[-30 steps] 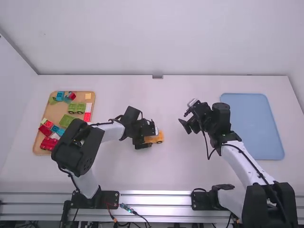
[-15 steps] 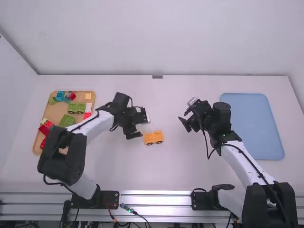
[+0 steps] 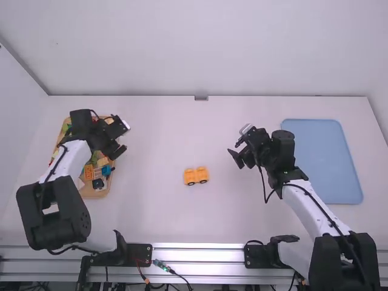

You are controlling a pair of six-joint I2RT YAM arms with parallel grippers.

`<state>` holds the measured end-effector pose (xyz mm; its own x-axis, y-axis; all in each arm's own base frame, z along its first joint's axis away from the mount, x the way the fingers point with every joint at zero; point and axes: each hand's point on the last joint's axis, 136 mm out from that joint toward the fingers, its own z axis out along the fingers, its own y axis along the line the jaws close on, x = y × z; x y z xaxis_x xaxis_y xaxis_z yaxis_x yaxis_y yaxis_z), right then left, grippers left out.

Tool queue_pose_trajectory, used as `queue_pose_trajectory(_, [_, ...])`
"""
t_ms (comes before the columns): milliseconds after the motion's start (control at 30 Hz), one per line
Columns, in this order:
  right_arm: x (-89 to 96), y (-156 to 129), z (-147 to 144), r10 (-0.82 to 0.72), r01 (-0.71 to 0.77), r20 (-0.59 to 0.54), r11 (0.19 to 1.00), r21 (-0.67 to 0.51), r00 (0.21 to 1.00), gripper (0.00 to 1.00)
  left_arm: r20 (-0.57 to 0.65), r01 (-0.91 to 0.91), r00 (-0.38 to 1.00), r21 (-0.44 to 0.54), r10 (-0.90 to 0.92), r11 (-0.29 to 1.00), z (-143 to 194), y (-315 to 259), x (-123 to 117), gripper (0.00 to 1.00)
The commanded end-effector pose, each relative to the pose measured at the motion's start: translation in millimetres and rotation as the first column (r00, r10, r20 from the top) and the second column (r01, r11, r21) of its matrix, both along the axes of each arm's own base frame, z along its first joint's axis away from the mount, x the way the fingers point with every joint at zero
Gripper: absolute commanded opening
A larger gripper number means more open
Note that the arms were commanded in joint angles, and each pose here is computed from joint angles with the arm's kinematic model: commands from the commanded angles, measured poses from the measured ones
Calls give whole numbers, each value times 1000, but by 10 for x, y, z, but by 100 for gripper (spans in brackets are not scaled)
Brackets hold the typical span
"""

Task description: Assemble lego blocks to make yellow taxi

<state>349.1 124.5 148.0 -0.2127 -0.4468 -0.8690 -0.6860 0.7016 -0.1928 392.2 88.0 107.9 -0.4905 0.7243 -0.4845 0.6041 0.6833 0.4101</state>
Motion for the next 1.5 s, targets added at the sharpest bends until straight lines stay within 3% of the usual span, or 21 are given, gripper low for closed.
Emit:
queue_pose_trajectory(0, [-15, 3, 40, -5, 5, 2, 1000, 19, 1000, 99, 40, -20, 999, -5, 20, 1000, 107, 176, -17, 99])
queue_pose_trajectory(133, [-25, 27, 37, 2, -2, 1, 1000, 18, 1000, 99, 59, -84, 995, -22, 86, 996, 122, 415, -46, 99])
queue_pose_trajectory(367, [-11, 41, 68, 5, -5, 17, 1000, 21, 1000, 99, 129, -364, 907, -241, 401, 900, 155, 768, 271, 99])
queue_pose_trajectory(467, [-9, 40, 70, -5, 5, 6, 999, 36, 1000, 99, 61, -420, 883, -342, 466, 841, 92, 695, 486, 99])
queue_pose_trajectory(633, [-11, 43, 71, -6, 6, 3, 999, 40, 1000, 99, -74, -600, 777, -388, 625, 700, -17, 795, 857, 99])
queue_pose_trajectory(767, [-7, 40, 75, -8, 7, 5, 999, 40, 1000, 99, -192, -620, 777, -395, 599, 678, -192, 669, 1161, 99])
queue_pose_trajectory(967, [-10, 47, 75, -6, 5, 4, 999, 40, 1000, 99, -269, -699, 712, -361, 648, 618, -361, 728, 1389, 99])
queue_pose_trajectory(1300, [-7, -74, 7, -48, 50, -41, 997, 51, 998, 99, -385, -733, 680, -334, 625, 592, -409, 717, 1504, 100])
queue_pose_trajectory(1467, [4, -140, -10, -67, 70, -49, 996, 50, 997, 99, -443, -767, 638, -296, 629, 569, -452, 693, 1387, 95])
